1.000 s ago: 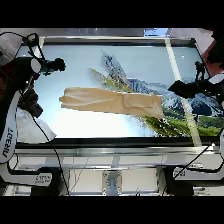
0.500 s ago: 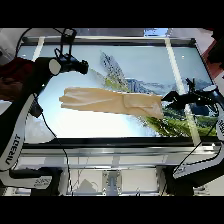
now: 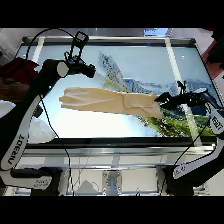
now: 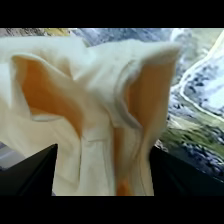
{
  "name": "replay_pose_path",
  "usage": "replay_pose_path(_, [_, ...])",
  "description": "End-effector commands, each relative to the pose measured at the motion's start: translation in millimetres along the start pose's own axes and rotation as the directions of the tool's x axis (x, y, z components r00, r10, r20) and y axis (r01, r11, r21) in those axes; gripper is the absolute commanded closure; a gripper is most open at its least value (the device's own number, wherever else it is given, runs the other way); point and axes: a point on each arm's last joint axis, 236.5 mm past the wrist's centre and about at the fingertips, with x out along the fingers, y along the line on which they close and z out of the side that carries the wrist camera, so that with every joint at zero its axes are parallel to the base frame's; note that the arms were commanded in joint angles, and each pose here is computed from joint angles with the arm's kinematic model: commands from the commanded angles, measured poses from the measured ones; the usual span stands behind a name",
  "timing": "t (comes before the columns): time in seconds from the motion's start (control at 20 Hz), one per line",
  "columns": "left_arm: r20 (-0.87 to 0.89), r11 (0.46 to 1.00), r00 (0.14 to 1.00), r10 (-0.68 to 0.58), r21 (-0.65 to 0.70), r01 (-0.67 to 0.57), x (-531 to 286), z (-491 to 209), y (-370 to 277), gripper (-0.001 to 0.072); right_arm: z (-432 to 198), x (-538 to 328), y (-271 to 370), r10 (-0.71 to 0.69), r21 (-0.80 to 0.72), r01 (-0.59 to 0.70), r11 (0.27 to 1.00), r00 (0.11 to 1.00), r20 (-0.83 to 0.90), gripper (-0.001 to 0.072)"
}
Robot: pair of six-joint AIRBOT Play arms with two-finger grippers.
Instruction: Fold the shirts.
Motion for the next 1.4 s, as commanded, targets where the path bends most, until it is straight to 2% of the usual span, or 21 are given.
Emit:
replay_pose_path(0.0, [-0.01, 1.0, 1.0, -0.006, 0.003, 0.006, 3.1, -3.3, -2.1, 0.0193, -3.6, 22.1, 19.5, 0.047, -0.023, -0.047, 0.999, 0.999, -0.025, 0.0055])
replay_pose_path(0.05, [-0.015, 1.0, 1.0, -0.007, 0.003, 0.007, 4.8, -5.1, -2.4, 0.0252, -3.6, 26.2, 29.9, 0.071, -0.028, -0.072, 0.997, 0.997, -0.025, 0.0065])
replay_pose_path(0.1, [-0.022, 1.0, 1.0, -0.01, 0.002, 0.01, 7.2, -7.8, -3.1, 0.0252, -4.1, 29.5, 39.6, 0.095, -0.027, -0.096, 0.995, 0.995, -0.027, 0.0109])
replay_pose_path(0.15, [-0.036, 1.0, 0.999, -0.015, -0.001, 0.015, 11.2, -12.7, -4.2, 0.0252, -6.0, 32.1, 47.2, 0.113, -0.026, -0.114, 0.993, 0.993, -0.035, 0.0114])
replay_pose_path(0.2, [-0.054, 1.0, 0.998, -0.02, -0.012, 0.02, 16.2, -18.9, -5.6, 0.0293, -9.0, 33.0, 54.6, 0.136, -0.023, -0.138, 0.99, 0.99, -0.047, 0.0154])
replay_pose_path(0.25, [-0.078, 0.999, 0.996, -0.03, -0.019, 0.028, 22.5, -27.4, -7.9, 0.0477, -12.4, 31.6, 62.8, 0.17, -0.013, -0.171, 0.985, 0.983, -0.061, 0.0307])
replay_pose_path(0.3, [-0.103, 0.999, 0.994, -0.042, -0.028, 0.04, 29.8, -36.6, -11.0, 0.0678, -16.4, 29.0, 73.6, 0.216, -0.001, -0.217, 0.976, 0.973, -0.078, 0.0511])
replay_pose_path(0.35, [-0.123, 0.997, 0.99, -0.062, -0.046, 0.056, 37.1, -45.1, -15.8, 0.0696, -19.7, 24.6, 86.1, 0.27, -0.003, -0.271, 0.963, 0.959, -0.092, 0.066])
replay_pose_path(0.5, [-0.184, 0.982, 0.973, -0.136, -0.153, 0.108, 63.3, -74.8, -34.6, 0.0698, -23.2, 6.2, 127.1, 0.425, 0.001, -0.427, 0.904, 0.899, -0.103, 0.0679])
replay_pose_path(0.7, [-0.355, 0.933, 0.91, -0.213, -0.351, 0.082, 88.6, -139.4, -56.7, 0.0699, -20.0, -24.9, 160.3, 0.445, -0.06, -0.448, 0.892, 0.894, -0.056, 0.068])
replay_pose_path(0.85, [-0.447, 0.926, 0.847, -0.287, -0.354, 0.127, 94.6, -171.5, -92.4, 0.0698, -22.3, -49.3, 183.2, 0.443, -0.099, -0.443, 0.891, 0.896, -0.023, 0.068])
replay_pose_path(0.95, [-0.455, 0.934, 0.835, -0.309, -0.31, 0.176, 98.8, -172.6, -121.9, 0.0699, -24.9, -62.0, 194.4, 0.418, -0.134, -0.418, 0.899, 0.908, -0.026, 0.0681])
replay_pose_path(1.1, [-0.389, 0.941, 0.865, -0.316, -0.247, 0.233, 107.7, -151.3, -163.8, 0.0698, -27.9, -73.9, 206.3, 0.317, -0.206, -0.321, 0.925, 0.947, -0.052, 0.0681])
replay_pose_path(1.35, [-0.285, 0.935, 0.906, -0.312, -0.263, 0.239, 116.6, -124.0, -192.8, 0.0699, -29.1, -77.5, 232.6, 0.217, -0.293, -0.226, 0.929, 0.974, -0.063, 0.0681])
